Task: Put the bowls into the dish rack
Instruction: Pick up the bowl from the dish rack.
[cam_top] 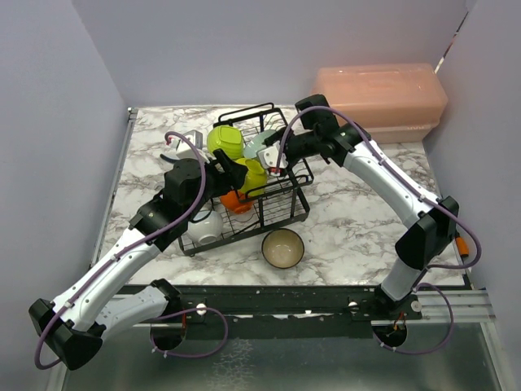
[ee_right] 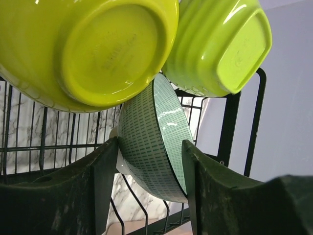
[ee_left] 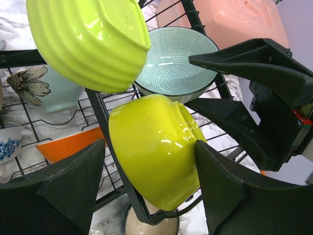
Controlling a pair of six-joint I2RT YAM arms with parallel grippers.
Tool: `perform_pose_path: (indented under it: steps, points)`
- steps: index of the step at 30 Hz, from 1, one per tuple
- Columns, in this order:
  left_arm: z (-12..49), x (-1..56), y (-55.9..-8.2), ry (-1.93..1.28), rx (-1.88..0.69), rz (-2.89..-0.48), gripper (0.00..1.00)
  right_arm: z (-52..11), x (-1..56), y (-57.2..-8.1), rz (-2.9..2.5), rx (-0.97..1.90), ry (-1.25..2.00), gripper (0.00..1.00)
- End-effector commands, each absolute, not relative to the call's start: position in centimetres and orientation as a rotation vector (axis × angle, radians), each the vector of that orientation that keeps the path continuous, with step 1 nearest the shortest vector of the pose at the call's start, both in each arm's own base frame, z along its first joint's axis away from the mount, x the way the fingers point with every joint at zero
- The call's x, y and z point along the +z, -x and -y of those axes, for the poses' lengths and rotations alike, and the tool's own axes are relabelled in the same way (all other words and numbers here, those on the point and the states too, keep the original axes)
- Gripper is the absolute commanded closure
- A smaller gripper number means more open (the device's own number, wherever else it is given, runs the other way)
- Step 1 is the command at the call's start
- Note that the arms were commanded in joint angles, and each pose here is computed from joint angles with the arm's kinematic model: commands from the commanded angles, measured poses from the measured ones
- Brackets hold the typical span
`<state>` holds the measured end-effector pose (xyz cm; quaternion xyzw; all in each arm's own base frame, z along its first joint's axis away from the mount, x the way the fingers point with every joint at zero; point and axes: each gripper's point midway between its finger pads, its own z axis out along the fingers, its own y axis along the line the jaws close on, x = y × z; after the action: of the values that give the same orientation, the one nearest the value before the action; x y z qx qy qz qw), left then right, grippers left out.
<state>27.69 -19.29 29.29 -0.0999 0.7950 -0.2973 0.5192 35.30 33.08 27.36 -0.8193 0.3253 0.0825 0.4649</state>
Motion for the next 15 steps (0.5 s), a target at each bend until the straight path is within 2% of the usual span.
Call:
perform_pose_path:
  steps: [1, 3, 11, 13, 15]
  points:
    - [17.9, 25.5, -27.3, 0.224, -0.581, -2.022, 0.27, -32.6, 26.0, -36.6, -0.854, 0.119, 2.064, 0.47]
    - [17.9, 25.6, -27.3, 0.224, -0.578, -2.020, 0.27, -32.5, 25.9, -36.7, -0.863, 0.108, 2.071, 0.50]
    - [17.8, 26.2, -27.5, 0.214, -0.572, -2.007, 0.26, -32.0, 26.5, -36.5, -0.878, 0.086, 2.075, 0.51]
    - [17.9, 26.7, -27.6, 0.202, -0.571, -1.996, 0.25, -31.7, 26.7, -36.6, -0.884, 0.066, 2.078, 0.61]
    - [17.8, 27.1, -27.7, 0.190, -0.562, -1.989, 0.23, -31.4, 26.9, -36.8, -0.896, 0.047, 2.080, 0.65]
